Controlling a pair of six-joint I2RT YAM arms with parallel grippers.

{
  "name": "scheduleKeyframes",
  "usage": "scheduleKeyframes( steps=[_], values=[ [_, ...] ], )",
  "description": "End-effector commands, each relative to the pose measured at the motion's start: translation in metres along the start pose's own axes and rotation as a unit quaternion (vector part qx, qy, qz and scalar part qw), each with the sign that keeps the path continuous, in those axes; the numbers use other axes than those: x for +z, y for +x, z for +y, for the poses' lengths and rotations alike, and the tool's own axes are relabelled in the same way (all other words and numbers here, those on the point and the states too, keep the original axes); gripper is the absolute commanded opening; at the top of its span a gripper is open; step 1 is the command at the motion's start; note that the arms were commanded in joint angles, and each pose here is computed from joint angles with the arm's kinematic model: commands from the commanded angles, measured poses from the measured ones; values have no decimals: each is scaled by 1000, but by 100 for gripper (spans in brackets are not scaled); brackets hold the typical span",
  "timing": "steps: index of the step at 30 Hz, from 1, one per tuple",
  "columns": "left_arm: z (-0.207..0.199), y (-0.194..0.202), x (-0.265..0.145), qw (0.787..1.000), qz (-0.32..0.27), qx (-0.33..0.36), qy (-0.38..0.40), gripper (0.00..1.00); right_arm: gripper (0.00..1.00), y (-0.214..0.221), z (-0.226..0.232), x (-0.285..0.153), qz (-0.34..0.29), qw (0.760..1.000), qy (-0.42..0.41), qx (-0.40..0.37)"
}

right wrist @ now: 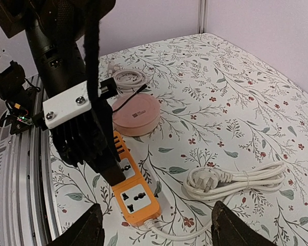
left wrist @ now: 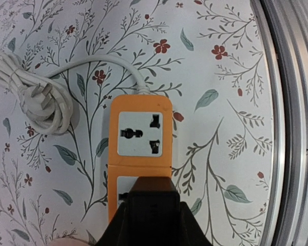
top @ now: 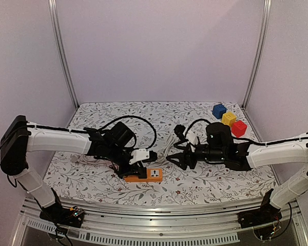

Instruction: Insert the plug

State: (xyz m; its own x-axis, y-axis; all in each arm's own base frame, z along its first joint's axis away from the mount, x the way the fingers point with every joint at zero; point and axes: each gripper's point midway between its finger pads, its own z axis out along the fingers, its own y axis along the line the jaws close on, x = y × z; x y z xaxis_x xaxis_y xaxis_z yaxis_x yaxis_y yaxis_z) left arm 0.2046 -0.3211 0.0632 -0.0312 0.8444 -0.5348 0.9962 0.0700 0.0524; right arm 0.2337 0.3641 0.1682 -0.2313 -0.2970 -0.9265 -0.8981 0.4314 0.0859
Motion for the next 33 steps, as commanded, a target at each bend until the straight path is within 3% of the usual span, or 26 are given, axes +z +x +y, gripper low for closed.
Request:
scheduleKeyframes(
  steps=[1, 8, 9, 10, 11, 12, 13, 18, 25, 29, 33],
  values=[
    [-54, 106, 25, 981, 173, -51, 71, 0, 70, 2, -5, -13, -7, 999, 26, -20],
    [-45, 106, 34, 982, 179, -28, 52, 0, 71, -3, -7, -18, -13, 999, 36, -34],
    [-43, 102, 32, 983, 176, -21, 48, 9, 71, -3, -7, -17, -13, 999, 35, -34],
    [-42, 100, 31, 984, 173, -13, 48, 34, 71, -3, -7, -16, -13, 999, 34, -35],
    [-39, 96, 29, 984, 170, -6, 45, 68, 71, -3, -7, -15, -12, 999, 32, -34],
    [-36, 91, 26, 985, 165, 0, 42, 94, 71, -4, -6, -14, -11, 999, 30, -35],
    [-32, 85, 22, 987, 160, 6, 34, 99, 72, -3, -6, -11, -9, 999, 27, -33],
    [4, 35, -8, 991, 120, 58, -31, 100, 72, -8, -4, -7, -10, 999, 17, -28],
    [0, -10, -81, 988, 74, 132, -22, 99, 73, -25, -3, -6, -23, 999, 15, -26],
    [32, 5, -128, 992, 75, 77, -60, 100, 73, -41, -3, -5, -30, 999, 15, -23],
    [82, 74, -176, 984, 138, -26, -111, 100, 73, -53, -3, 0, -24, 999, 10, -18]
  ],
)
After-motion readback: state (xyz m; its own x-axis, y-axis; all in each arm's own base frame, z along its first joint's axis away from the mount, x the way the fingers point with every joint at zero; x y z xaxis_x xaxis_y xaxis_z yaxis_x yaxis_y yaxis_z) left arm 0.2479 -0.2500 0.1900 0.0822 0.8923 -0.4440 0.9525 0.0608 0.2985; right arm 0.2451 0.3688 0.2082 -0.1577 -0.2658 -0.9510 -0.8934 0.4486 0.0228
